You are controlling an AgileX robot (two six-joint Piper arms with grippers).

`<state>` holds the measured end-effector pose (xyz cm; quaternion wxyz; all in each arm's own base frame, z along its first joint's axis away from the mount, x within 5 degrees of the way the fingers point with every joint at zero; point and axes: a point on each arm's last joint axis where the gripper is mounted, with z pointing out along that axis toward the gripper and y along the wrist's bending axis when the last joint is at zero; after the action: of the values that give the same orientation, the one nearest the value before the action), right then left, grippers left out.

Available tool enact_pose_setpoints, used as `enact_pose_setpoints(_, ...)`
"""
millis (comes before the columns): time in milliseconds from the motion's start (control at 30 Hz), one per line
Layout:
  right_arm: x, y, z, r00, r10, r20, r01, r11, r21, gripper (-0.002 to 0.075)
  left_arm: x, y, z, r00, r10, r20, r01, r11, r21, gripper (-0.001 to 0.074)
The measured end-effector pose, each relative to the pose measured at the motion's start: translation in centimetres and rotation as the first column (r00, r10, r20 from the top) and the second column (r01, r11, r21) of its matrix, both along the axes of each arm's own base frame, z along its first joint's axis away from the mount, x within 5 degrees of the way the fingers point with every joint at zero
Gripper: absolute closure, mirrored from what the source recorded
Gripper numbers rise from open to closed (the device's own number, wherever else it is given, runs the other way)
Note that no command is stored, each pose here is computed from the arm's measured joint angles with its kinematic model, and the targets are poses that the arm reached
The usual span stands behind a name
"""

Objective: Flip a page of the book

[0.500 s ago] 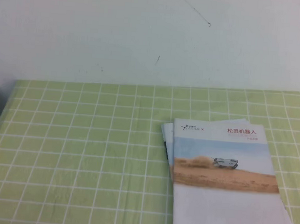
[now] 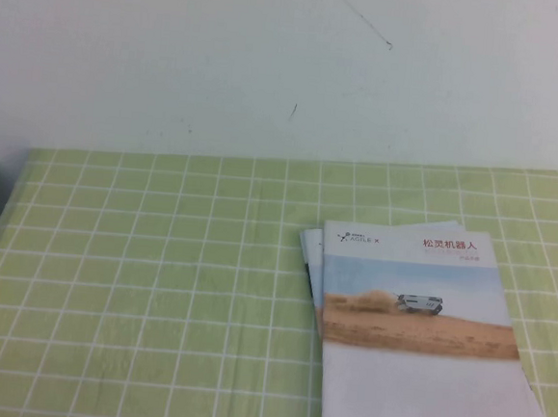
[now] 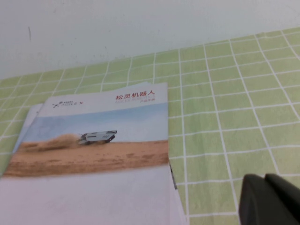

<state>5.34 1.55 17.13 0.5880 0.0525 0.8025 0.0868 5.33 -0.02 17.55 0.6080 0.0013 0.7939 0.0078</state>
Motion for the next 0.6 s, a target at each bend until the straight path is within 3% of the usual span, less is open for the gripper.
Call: enact_pose_setpoints(600,0.08,-0.21,0.14,0.999,-0.022,0.023,0.022,1.000,-0.006,0.0728,0.00,0.00,0.00,1.000,-0.001,0.000,0.001,1.000,0.002,0.0738)
